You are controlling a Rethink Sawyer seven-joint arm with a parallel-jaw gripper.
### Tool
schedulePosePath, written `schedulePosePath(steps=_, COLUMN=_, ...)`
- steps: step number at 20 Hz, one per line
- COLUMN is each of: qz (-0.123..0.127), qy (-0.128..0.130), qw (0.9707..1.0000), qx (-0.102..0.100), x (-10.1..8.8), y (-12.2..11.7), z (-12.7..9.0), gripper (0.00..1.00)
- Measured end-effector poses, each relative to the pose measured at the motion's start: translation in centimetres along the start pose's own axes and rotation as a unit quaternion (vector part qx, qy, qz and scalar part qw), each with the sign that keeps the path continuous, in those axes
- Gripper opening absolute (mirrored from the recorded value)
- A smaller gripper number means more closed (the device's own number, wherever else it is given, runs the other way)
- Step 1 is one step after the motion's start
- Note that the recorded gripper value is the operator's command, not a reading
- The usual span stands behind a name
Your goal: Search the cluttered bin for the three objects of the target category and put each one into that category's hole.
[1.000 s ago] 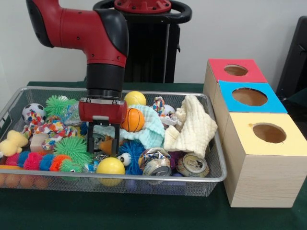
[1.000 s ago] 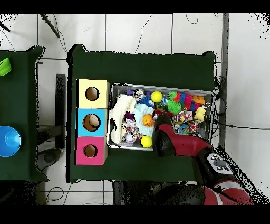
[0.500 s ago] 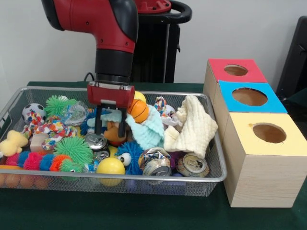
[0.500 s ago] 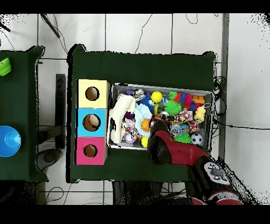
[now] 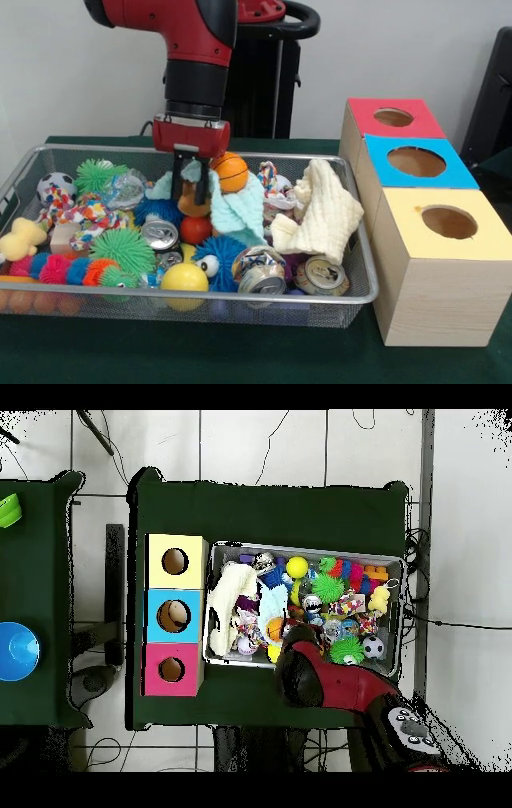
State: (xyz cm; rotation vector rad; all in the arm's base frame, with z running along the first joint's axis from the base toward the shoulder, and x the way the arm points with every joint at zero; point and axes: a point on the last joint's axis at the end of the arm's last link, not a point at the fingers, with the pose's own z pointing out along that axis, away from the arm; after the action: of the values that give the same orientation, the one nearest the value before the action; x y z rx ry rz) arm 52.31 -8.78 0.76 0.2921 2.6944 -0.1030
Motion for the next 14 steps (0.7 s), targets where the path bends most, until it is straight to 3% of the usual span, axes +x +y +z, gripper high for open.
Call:
schedulePosePath(steps=5, qz=0.000, qy=0.012, qw=0.9999, qx=0.001, x=1.2, y=0.1, z=-0.4, gripper=0.00)
schedulePosePath(steps=14, qz=0.006, qy=0.016, qw=0.9999, qx=0.002, x=1.6, y=-0.4, z=-0.5, gripper=0.00)
